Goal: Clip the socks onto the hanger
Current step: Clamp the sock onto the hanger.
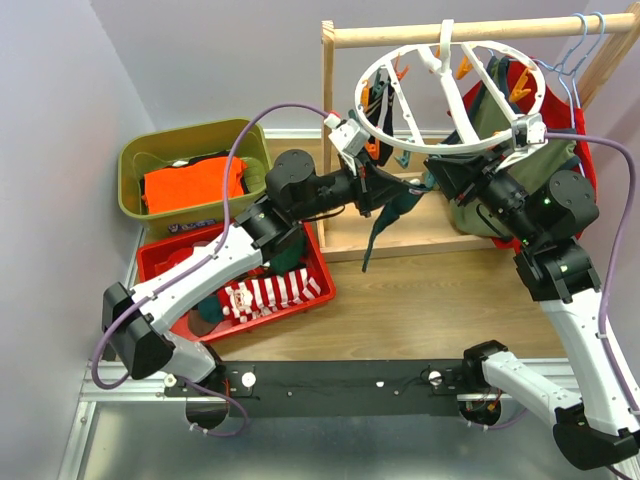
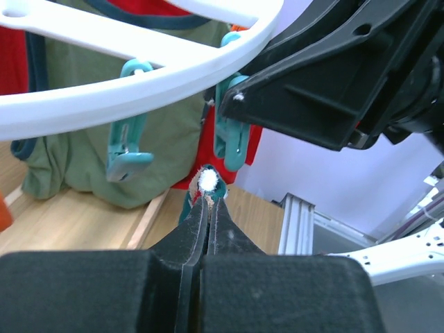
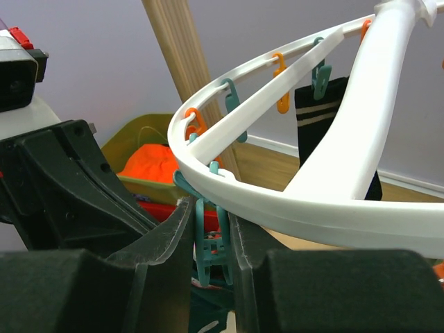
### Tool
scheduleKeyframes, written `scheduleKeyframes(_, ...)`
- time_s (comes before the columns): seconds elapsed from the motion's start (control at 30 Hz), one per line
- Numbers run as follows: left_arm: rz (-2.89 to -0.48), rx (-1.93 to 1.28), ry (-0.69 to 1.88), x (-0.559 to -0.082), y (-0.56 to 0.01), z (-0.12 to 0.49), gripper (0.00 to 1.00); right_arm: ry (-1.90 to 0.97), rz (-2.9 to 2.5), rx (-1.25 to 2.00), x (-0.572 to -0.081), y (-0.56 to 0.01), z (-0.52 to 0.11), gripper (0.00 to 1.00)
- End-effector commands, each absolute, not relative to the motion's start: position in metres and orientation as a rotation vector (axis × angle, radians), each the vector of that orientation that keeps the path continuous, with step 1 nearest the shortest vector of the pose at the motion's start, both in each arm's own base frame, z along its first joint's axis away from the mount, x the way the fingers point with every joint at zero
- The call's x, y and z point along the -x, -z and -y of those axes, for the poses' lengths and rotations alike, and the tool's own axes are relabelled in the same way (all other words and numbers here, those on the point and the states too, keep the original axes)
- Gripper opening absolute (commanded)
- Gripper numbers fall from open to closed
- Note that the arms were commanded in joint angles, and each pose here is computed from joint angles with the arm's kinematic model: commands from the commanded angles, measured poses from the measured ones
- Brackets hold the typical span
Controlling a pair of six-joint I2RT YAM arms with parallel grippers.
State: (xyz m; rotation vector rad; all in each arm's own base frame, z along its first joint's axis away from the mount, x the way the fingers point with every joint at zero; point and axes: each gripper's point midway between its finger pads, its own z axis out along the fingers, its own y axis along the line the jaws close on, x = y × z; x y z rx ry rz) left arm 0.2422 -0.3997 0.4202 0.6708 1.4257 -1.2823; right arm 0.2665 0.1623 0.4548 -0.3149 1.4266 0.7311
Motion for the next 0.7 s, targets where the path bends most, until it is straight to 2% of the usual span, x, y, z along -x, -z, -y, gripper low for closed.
scheduleKeyframes(0.0,-1.333,-0.668,1.368,-0.2307,-0.4473,0.4047,0.00,-0.803,-1.416,0.369,-0.2559,-0.4515,-0.1736,0.15)
scheduleKeyframes(0.67,-1.330,-0.639,1.391,-0.2388,-0.4498,0.4129,0.00,-0.830,-1.400,0.411,-0.2487,-0.4517,-0.1783,0.15)
